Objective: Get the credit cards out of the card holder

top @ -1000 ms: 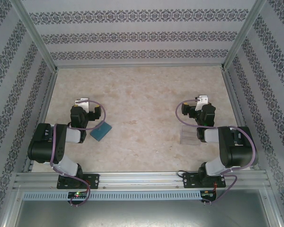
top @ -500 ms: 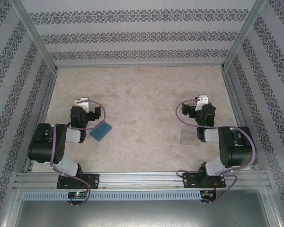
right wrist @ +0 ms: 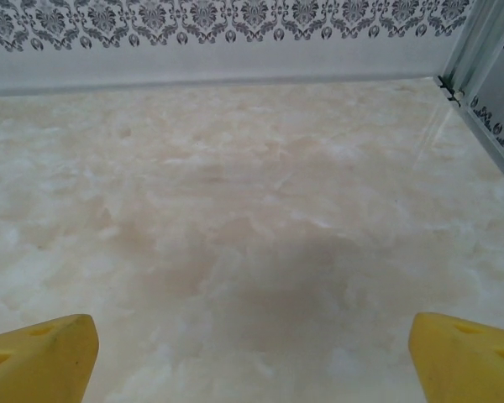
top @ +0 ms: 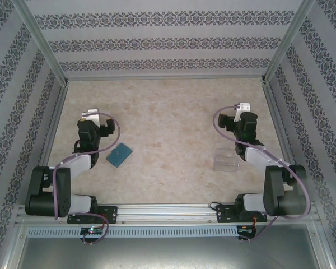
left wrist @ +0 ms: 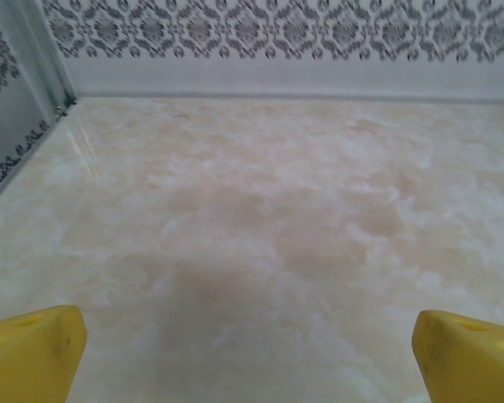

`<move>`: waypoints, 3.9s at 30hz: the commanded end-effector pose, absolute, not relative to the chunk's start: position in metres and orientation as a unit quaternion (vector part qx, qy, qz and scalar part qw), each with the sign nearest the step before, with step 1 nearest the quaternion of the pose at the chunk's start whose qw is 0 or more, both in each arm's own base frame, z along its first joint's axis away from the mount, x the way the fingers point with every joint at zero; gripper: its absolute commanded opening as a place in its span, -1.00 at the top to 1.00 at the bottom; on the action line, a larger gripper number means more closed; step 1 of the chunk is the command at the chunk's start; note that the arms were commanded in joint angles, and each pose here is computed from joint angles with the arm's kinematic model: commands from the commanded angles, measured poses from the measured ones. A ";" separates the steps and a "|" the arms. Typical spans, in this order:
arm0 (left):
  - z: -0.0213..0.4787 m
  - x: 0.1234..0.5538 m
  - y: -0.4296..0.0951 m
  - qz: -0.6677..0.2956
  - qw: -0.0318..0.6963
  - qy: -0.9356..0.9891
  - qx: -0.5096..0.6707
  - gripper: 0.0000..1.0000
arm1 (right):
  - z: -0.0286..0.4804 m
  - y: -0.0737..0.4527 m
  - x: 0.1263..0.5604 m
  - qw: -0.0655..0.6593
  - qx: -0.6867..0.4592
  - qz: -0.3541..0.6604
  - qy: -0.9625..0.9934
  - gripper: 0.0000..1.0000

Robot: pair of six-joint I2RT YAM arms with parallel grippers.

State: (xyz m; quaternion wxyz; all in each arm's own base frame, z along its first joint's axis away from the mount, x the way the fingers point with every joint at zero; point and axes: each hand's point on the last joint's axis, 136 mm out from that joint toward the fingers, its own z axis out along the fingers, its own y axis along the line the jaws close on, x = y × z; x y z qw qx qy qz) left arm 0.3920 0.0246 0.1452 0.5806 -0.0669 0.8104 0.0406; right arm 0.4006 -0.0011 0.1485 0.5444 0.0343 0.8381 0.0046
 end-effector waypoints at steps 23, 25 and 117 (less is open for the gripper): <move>0.163 0.308 -0.039 -0.120 0.208 0.967 -0.082 -1.00 | 0.122 0.078 0.247 0.118 0.073 0.042 0.989 0.16; 0.156 0.309 -0.028 -0.087 0.214 0.970 -0.080 -1.00 | 0.116 0.084 0.248 0.108 0.071 0.040 0.991 0.25; 0.129 0.299 -0.019 -0.053 0.192 0.979 -0.050 -1.00 | 0.088 0.270 0.395 0.125 -0.027 -0.025 0.991 1.00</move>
